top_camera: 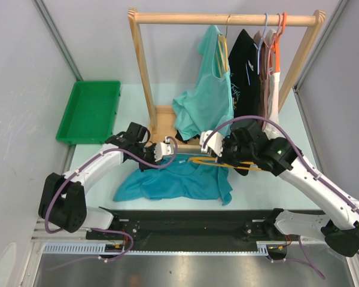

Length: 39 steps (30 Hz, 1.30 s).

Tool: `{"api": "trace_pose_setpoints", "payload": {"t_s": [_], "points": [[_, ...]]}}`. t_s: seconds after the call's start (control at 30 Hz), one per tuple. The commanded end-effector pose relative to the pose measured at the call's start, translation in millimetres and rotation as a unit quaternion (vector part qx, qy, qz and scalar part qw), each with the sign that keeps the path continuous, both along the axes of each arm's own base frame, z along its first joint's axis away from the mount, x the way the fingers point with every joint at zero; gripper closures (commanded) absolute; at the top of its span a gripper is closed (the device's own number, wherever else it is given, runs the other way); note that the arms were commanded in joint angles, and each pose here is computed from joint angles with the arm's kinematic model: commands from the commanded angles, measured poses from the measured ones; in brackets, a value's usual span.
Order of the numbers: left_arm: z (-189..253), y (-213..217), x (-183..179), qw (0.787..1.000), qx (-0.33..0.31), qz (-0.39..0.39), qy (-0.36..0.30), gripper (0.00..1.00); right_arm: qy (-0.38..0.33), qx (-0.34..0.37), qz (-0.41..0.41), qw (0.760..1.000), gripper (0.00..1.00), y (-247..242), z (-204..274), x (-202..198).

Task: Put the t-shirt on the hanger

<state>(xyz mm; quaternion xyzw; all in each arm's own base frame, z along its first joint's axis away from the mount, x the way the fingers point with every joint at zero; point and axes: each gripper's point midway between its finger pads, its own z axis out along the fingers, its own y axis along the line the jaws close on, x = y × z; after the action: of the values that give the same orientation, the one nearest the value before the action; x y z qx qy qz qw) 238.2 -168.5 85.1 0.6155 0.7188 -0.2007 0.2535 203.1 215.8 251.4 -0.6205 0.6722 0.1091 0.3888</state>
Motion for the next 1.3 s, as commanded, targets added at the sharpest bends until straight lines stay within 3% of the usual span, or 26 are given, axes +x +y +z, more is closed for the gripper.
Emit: {"api": "trace_pose_setpoints", "payload": {"t_s": [0.0,0.2,0.53,0.83,1.27], "points": [[14.8,-9.2,6.0,0.999,-0.034,0.013,0.005,0.92,-0.006,0.059,0.056,0.997,1.0,19.7,31.7,-12.0],[19.8,-9.9,8.9,0.999,-0.039,0.021,0.008,0.89,0.028,0.088,0.124,0.988,1.0,48.1,28.7,-22.4],[26.6,-5.0,5.8,1.0,-0.029,0.003,-0.004,0.94,-0.003,0.104,0.151,0.983,1.0,78.6,29.4,3.9],[35.1,-1.0,0.6,0.999,-0.023,-0.018,-0.019,0.95,-0.041,0.111,0.153,0.981,1.0,77.9,24.7,16.1],[63.2,-7.9,3.0,0.998,-0.042,-0.036,-0.042,0.96,-0.031,0.123,0.19,0.973,1.0,84.1,12.4,5.8]]}}
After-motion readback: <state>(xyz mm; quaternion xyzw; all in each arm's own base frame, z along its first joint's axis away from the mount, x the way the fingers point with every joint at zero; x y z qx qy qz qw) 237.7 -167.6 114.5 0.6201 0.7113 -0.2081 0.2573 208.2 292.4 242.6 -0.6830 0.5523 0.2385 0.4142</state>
